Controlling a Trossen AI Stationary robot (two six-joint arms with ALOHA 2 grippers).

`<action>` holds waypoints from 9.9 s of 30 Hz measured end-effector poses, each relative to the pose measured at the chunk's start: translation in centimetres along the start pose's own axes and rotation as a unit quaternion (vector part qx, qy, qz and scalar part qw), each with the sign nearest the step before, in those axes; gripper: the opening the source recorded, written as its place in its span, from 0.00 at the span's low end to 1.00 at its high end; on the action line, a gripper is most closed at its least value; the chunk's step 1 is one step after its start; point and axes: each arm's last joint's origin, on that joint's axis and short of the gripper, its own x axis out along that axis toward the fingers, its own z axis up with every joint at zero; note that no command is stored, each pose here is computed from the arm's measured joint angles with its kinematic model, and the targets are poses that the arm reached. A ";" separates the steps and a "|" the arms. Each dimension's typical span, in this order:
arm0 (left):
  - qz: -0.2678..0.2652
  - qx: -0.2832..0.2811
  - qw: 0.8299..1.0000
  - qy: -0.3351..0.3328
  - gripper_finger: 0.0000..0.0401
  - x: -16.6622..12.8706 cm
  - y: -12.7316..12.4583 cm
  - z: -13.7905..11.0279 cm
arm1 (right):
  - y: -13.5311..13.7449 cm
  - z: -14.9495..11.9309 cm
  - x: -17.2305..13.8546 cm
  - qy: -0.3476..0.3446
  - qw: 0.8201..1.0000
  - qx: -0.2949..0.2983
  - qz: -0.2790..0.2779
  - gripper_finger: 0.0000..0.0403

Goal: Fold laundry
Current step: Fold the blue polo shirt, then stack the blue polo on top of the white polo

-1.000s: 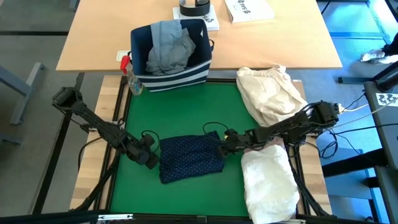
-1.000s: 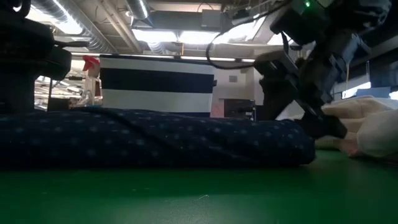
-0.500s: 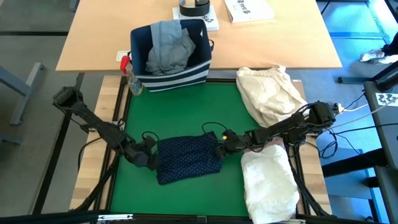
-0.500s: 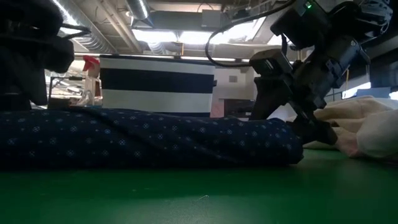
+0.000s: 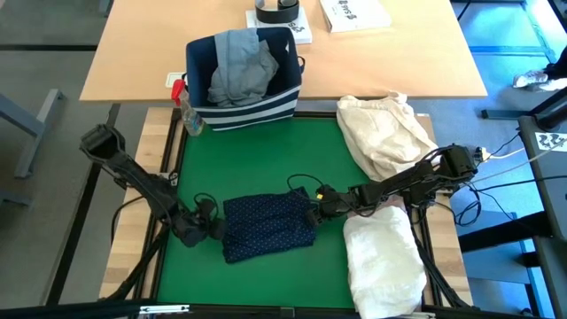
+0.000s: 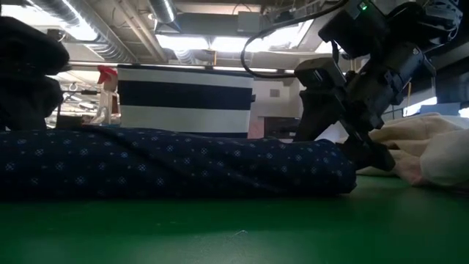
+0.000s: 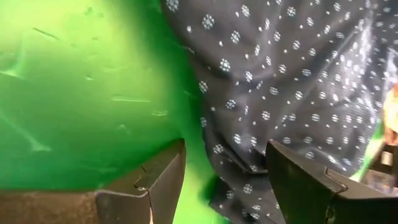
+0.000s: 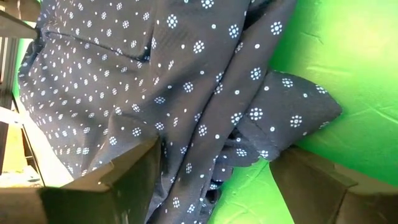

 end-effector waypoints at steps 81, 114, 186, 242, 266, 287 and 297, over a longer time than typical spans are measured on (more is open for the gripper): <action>-0.163 0.236 0.958 0.028 0.04 -0.9 -4.6 2.6 | 10.6 -3.1 -2.9 -0.088 0.990 -0.110 0.022 0.04; -0.140 0.365 0.919 0.057 0.04 -4.7 -8.1 5.6 | 15.4 -6.6 -7.1 -0.111 0.991 -0.066 -0.045 0.04; -0.156 0.306 0.939 0.005 0.47 2.6 -8.4 4.7 | 6.1 -9.0 1.3 -0.038 0.996 0.083 -0.014 0.76; -0.100 0.401 0.909 0.057 0.47 9.2 -5.2 4.4 | 8.3 -6.3 1.3 -0.033 0.995 0.014 0.097 0.76; -0.105 0.395 0.910 0.067 0.47 9.3 -5.3 4.9 | 9.1 -5.8 1.7 -0.065 0.987 -0.003 0.149 0.76; -0.105 0.396 0.910 0.067 0.47 9.3 -5.3 4.9 | 7.2 -6.6 5.2 -0.069 0.989 0.036 0.122 0.59; -0.154 0.365 0.914 0.090 0.47 6.3 -7.0 5.4 | 6.7 -6.6 5.3 -0.083 0.992 0.025 0.095 0.10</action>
